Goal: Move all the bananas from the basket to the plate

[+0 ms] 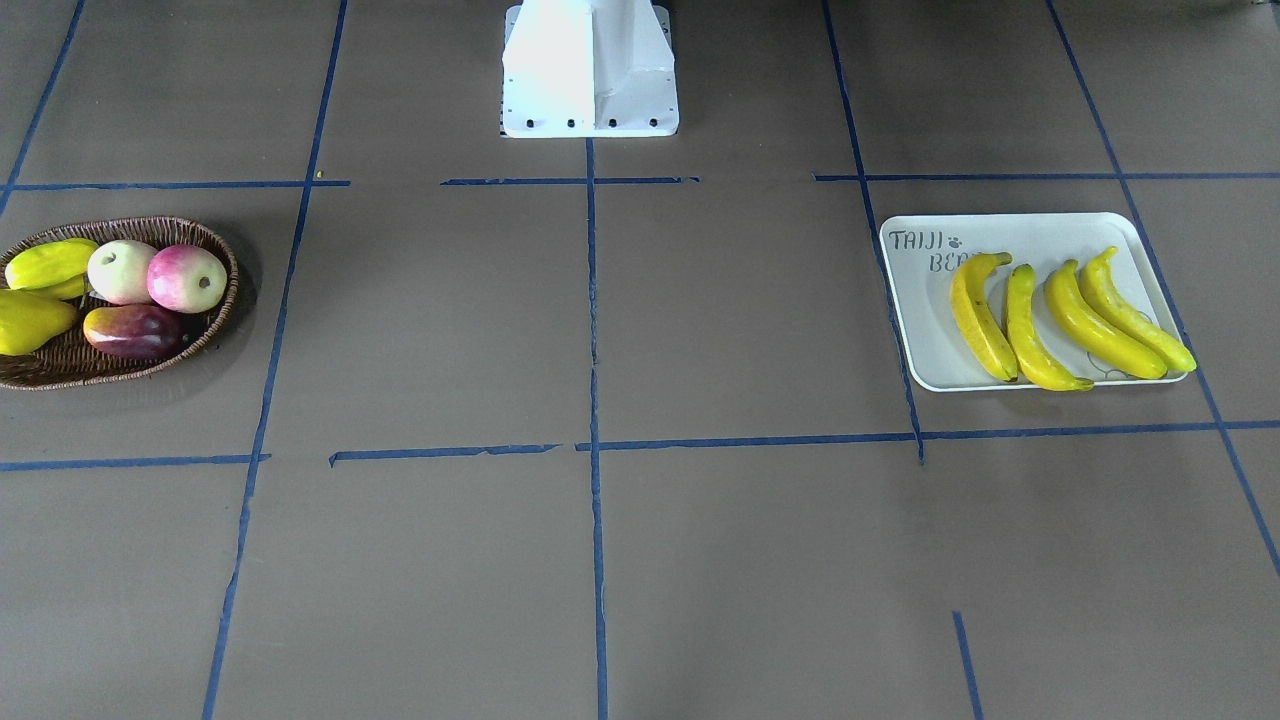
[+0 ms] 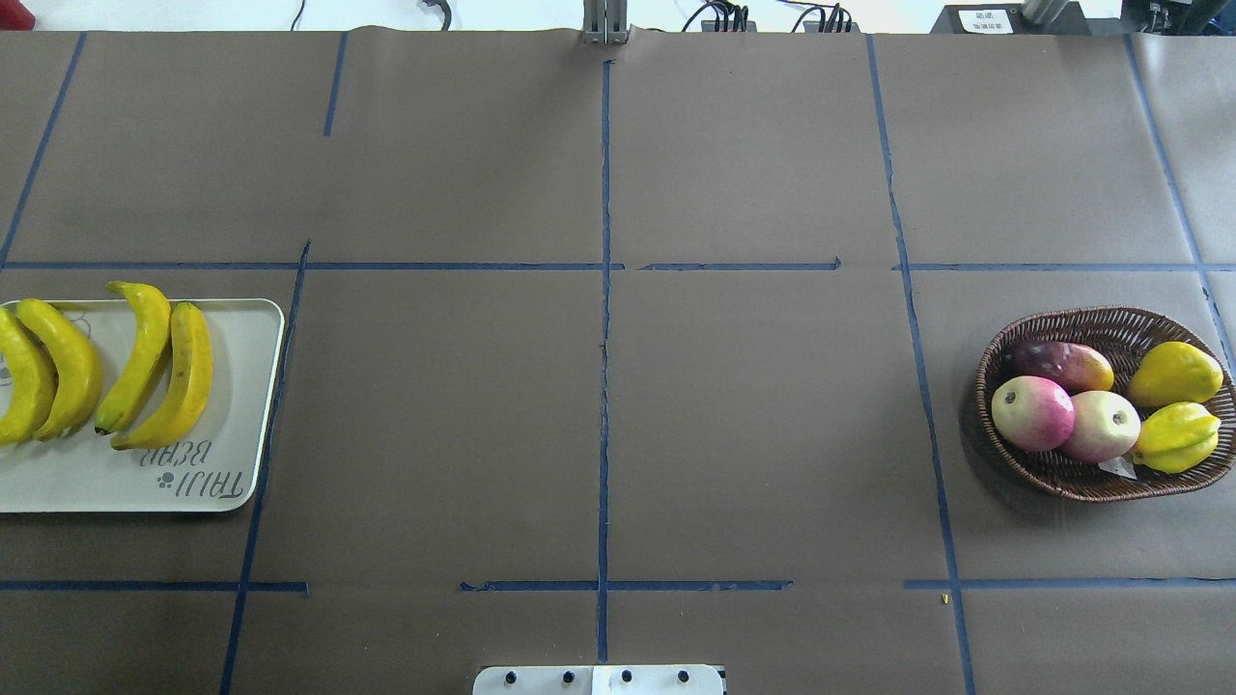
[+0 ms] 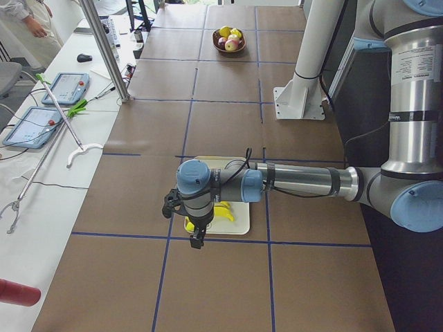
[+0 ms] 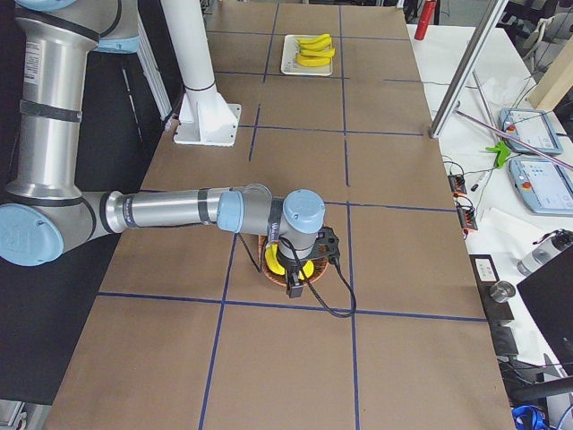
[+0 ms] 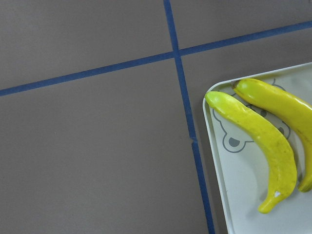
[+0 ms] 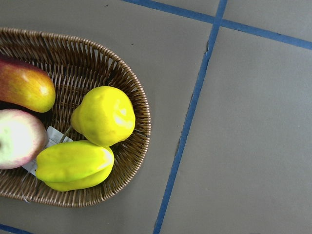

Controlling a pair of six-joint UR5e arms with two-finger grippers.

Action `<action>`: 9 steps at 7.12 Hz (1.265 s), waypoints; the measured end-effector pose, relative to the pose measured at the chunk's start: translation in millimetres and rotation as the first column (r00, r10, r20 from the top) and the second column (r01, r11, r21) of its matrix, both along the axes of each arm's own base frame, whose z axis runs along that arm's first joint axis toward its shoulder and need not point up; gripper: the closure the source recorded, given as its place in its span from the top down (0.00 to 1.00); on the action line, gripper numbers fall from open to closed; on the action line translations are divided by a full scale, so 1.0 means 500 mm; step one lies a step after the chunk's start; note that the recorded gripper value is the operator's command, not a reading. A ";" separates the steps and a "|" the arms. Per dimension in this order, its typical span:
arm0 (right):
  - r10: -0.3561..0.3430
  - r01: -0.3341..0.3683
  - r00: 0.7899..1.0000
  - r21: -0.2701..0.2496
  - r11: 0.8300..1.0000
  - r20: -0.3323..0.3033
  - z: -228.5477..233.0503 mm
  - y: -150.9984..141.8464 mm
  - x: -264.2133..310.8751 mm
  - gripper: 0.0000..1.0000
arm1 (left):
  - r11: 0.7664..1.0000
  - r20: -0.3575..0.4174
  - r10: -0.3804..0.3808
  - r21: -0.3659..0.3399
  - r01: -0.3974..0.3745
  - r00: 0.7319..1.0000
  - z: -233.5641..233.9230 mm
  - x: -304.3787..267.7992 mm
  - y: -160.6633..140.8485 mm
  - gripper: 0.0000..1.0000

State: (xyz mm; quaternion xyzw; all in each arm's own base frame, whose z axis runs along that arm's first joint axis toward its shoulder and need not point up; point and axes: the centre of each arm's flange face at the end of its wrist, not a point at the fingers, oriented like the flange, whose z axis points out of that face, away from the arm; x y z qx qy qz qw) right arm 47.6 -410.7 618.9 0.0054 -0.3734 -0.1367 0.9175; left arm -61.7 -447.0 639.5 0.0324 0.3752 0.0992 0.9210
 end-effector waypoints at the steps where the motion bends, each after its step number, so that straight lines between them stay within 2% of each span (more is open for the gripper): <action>1: 0.001 -0.001 1.000 0.007 1.000 -0.011 0.002 -0.001 0.001 0.99 | 1.000 -0.011 -0.001 0.004 0.001 1.000 -0.008 0.002 0.005 1.00; 9: 0.001 -0.001 1.000 0.022 1.000 -0.026 0.006 -0.006 0.003 0.99 | 1.000 -0.017 0.004 0.011 -0.003 1.000 -0.017 0.007 0.009 1.00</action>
